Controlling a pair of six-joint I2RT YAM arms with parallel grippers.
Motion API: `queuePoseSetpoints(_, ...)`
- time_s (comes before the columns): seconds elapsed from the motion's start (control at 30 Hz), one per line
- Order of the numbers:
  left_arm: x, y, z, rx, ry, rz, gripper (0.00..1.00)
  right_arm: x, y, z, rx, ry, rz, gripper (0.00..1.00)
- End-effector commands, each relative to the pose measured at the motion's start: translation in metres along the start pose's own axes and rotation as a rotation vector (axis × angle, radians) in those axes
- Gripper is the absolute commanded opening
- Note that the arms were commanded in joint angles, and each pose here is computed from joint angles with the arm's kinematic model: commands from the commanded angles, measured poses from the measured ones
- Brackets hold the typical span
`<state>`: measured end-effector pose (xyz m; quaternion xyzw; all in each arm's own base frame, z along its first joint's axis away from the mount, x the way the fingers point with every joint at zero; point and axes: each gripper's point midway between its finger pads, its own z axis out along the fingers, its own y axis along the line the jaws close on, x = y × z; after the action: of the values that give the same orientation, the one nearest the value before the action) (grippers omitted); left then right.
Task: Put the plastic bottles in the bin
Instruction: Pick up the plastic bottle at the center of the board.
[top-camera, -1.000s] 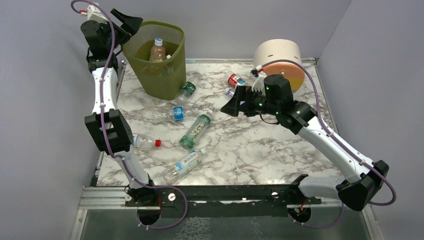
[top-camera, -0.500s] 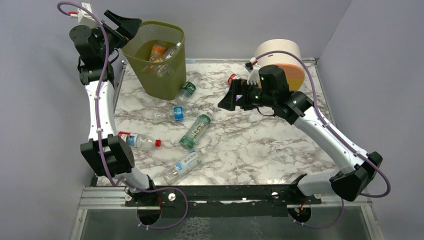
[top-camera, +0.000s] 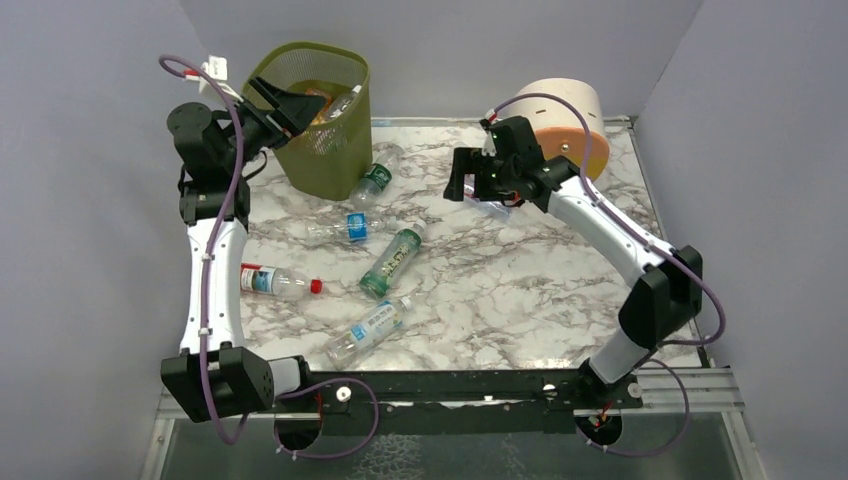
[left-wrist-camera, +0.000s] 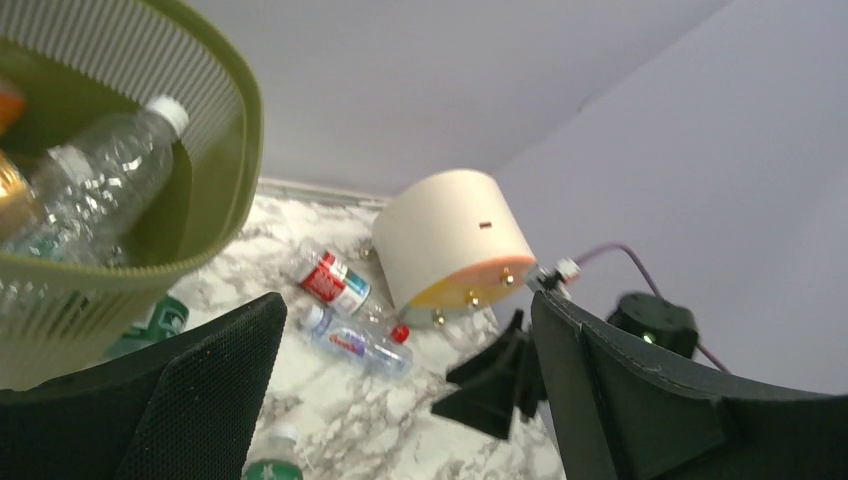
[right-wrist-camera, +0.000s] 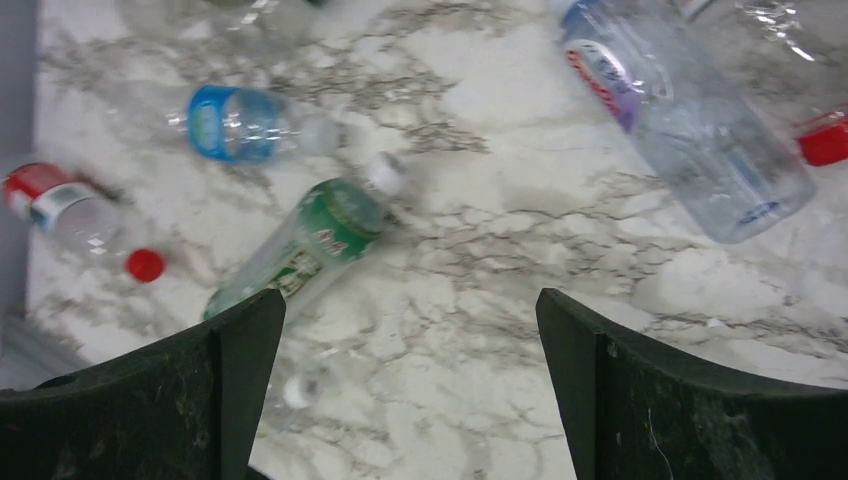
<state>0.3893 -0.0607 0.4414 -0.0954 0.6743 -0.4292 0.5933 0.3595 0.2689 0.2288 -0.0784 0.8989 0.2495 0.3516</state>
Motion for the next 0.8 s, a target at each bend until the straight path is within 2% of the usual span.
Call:
queuePoseSetpoints(0.0, 0.045, 0.009, -0.001, 0.001, 0.106, -0.029, 0.99, -0.006, -0.052, 0.04, 0.133, -0.005, -0.027, 0.99)
queuePoseSetpoints(0.23, 0.115, 0.019, 0.0, -0.016, 0.253, -0.066, 0.99, -0.025, -0.104, 0.087, 0.318, -0.016, -0.101, 1.0)
queuePoseSetpoints(0.4, 0.153, 0.023, -0.008, -0.021, 0.346, -0.076, 0.99, -0.023, -0.123, 0.107, 0.386, -0.031, -0.113, 1.0)
queuePoseSetpoints(0.77, 0.18, 0.024, -0.034, -0.027, 0.401, -0.08, 0.99, -0.001, -0.147, 0.114, 0.436, -0.094, -0.137, 1.0)
